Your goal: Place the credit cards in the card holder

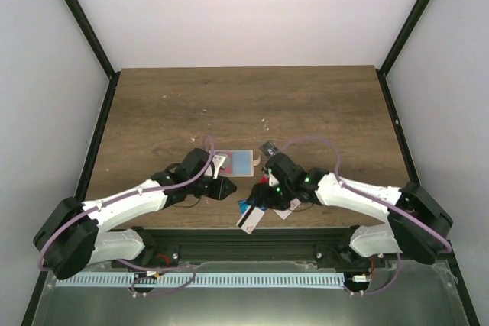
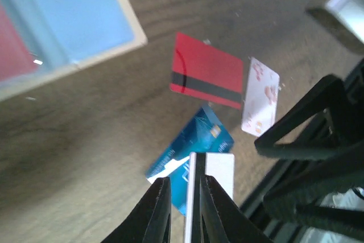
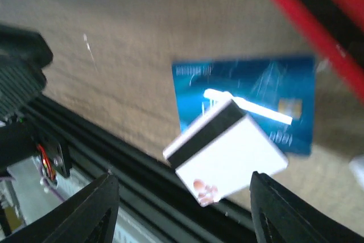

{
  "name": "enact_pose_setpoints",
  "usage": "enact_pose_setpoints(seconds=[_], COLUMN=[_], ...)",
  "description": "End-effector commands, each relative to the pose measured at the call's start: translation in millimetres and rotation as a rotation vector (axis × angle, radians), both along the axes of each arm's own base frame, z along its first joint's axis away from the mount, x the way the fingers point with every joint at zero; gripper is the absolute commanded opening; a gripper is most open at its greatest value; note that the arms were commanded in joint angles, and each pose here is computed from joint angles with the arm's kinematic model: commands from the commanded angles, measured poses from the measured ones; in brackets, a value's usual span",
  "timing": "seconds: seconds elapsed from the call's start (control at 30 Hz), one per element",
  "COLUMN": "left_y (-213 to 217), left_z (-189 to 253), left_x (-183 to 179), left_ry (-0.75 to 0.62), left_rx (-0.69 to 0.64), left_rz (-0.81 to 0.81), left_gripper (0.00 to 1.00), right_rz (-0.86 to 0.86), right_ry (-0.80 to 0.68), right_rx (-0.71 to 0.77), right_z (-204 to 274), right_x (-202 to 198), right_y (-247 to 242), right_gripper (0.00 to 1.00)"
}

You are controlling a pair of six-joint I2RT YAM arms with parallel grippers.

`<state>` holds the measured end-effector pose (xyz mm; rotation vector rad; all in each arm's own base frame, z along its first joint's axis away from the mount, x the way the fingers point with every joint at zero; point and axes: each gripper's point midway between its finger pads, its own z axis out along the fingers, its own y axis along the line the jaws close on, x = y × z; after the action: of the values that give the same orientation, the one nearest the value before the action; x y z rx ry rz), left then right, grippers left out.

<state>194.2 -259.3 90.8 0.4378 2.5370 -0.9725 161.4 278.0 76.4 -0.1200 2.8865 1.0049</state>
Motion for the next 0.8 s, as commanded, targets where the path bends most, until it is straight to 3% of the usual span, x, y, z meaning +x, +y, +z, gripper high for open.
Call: enact_pose_setpoints(seconds=[0.0, 0.4, 0.77], left_y=[-16.6, -24.5, -32.4], left_z=[-3.7, -39.3, -63.9], left_x=[-21.5, -50.3, -73.5], left_ry=[0.028, 0.101, 0.156], left_rx=[-0.027, 0.040, 0.089], left_rz=[-0.095, -0.152, -0.191], left_gripper=[0.17, 0.17, 0.17], right_rz=[-0.063, -0.212, -0.301], right_ry=[0.106, 0.157, 0.146], right_rx=[0.001, 0.052, 0.103], right_z=[-11.2, -36.8, -55.7], right_x=[-40.8, -78.4, -68.4], right_y=[-2.9, 3.8, 10.9], right_gripper=[0.65, 0.62, 0.54])
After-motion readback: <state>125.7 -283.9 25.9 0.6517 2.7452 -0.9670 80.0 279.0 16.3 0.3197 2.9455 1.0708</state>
